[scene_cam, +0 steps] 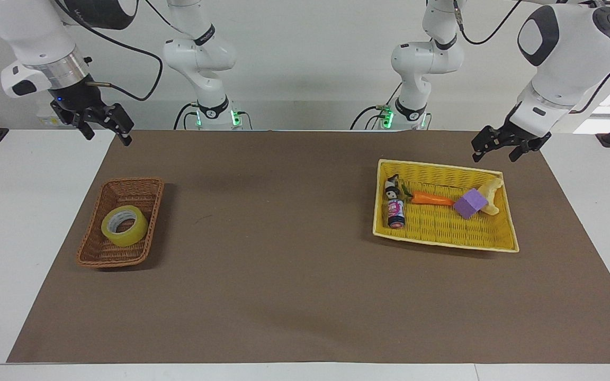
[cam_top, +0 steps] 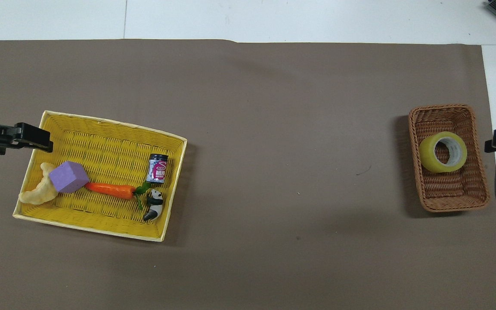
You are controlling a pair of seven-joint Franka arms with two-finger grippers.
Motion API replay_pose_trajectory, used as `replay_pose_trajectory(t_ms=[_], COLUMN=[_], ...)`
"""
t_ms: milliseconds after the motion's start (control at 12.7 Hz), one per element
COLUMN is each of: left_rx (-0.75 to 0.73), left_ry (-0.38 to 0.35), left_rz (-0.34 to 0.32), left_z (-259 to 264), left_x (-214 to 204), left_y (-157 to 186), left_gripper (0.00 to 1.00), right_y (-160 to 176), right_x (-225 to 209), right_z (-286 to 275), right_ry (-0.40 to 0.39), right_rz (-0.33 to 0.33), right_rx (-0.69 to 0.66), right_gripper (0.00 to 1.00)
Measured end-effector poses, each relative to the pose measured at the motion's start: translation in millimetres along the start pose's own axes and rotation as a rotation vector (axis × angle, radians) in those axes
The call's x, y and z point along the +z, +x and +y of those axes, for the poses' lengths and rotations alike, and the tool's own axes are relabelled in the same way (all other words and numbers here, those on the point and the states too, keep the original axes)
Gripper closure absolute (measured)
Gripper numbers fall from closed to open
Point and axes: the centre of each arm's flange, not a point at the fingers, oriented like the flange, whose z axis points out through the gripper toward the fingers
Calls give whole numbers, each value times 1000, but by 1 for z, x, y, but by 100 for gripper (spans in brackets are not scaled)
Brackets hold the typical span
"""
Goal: Move tape to another basket
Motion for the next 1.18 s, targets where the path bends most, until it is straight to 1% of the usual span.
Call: replay_pose_trajectory(t_ms=[471, 785, 942, 1178], left_rx=[-22, -22, -22, -22], left_ry=[-1, -1, -1, -1], left_rz=[5, 5, 5, 5], left_z=[-12, -12, -12, -12], left_x=[-3, -3, -3, -3], left_y=[-1, -1, -1, -1], left_gripper=[0, 0, 0, 0], right_y=[-4, -14, -18, -19], right_x=[0, -26, -30, -31], right_z=[11, 8, -2, -11], right_ry=[1, 6, 6, -28], right_rz=[-10, 32, 39, 43], right_rx=[-8, -16, -37, -59], right_gripper=[0, 0, 0, 0])
